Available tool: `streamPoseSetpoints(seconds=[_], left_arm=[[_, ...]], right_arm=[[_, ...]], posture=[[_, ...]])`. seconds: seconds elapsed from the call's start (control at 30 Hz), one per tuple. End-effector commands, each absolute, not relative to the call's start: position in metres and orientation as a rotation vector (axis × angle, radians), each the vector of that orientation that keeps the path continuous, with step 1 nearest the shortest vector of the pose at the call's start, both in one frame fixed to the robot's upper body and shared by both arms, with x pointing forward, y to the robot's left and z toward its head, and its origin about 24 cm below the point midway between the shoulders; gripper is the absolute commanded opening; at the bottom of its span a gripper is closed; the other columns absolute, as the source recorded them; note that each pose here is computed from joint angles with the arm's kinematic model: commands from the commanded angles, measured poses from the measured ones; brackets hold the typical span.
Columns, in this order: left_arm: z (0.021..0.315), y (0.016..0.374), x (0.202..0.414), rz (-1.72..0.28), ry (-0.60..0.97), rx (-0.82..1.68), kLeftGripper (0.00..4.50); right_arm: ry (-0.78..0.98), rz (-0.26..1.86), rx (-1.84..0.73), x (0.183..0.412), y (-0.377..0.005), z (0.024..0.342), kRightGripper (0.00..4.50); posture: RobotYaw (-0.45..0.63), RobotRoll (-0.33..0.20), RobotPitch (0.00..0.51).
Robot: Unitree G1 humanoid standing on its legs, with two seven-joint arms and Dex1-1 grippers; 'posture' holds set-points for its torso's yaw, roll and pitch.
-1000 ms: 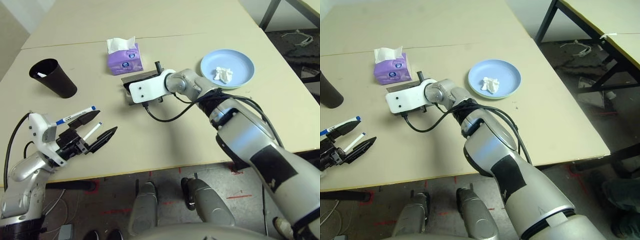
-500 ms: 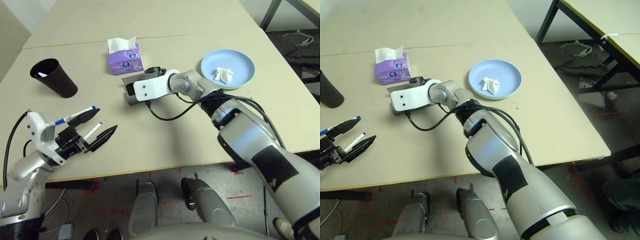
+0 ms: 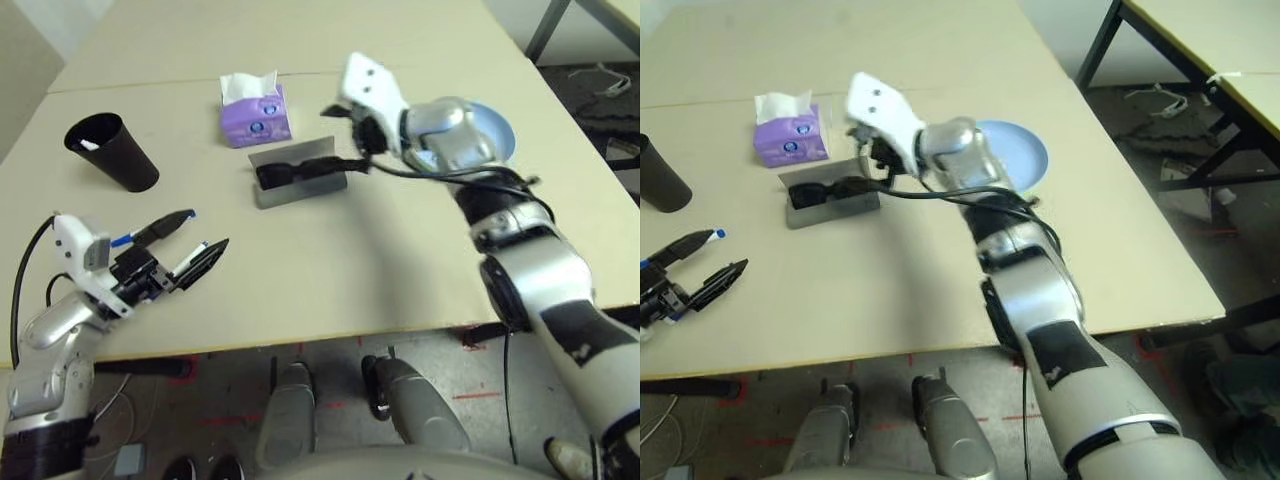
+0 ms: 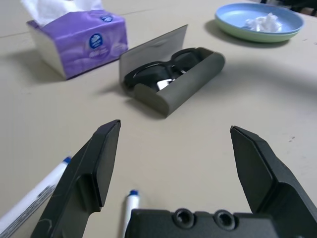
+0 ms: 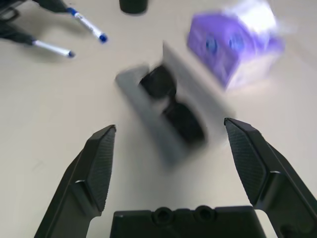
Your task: Organize and tidy the items on the table.
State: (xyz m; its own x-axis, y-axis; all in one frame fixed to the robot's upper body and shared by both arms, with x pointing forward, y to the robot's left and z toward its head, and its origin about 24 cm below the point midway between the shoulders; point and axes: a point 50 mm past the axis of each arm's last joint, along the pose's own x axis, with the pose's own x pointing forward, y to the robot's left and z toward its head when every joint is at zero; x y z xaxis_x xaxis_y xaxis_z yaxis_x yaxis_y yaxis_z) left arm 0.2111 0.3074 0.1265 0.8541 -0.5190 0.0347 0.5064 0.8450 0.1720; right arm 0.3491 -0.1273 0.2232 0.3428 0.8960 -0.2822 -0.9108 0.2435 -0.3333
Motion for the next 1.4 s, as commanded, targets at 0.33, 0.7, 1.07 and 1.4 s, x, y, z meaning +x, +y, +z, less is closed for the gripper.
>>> streamPoseSetpoints(seconds=[0.33,0.7,1.07,1.4], left_arm=[[0.123,0.333,0.227,-0.381,-0.014,0.240,4.50],[0.135,0.333,0.287,-0.252,0.018,0.288,3.31],[0.133,0.320,0.337,-0.248,0.041,0.272,0.02],[0.123,0.293,0.358,-0.329,0.053,0.246,0.02]], right_arm=[[-0.130,1.076,-0.300,0.300,-0.211,0.142,4.46],[-0.298,0.996,-0.216,0.287,-0.216,0.112,4.50],[-0.339,1.020,-0.216,0.279,-0.204,0.116,4.50],[-0.297,1.109,-0.256,0.272,-0.202,0.116,4.50]], posture=[[-0.14,0.000,0.229],[-0.18,0.000,0.224],[-0.23,0.000,0.222],[-0.25,0.000,0.222]])
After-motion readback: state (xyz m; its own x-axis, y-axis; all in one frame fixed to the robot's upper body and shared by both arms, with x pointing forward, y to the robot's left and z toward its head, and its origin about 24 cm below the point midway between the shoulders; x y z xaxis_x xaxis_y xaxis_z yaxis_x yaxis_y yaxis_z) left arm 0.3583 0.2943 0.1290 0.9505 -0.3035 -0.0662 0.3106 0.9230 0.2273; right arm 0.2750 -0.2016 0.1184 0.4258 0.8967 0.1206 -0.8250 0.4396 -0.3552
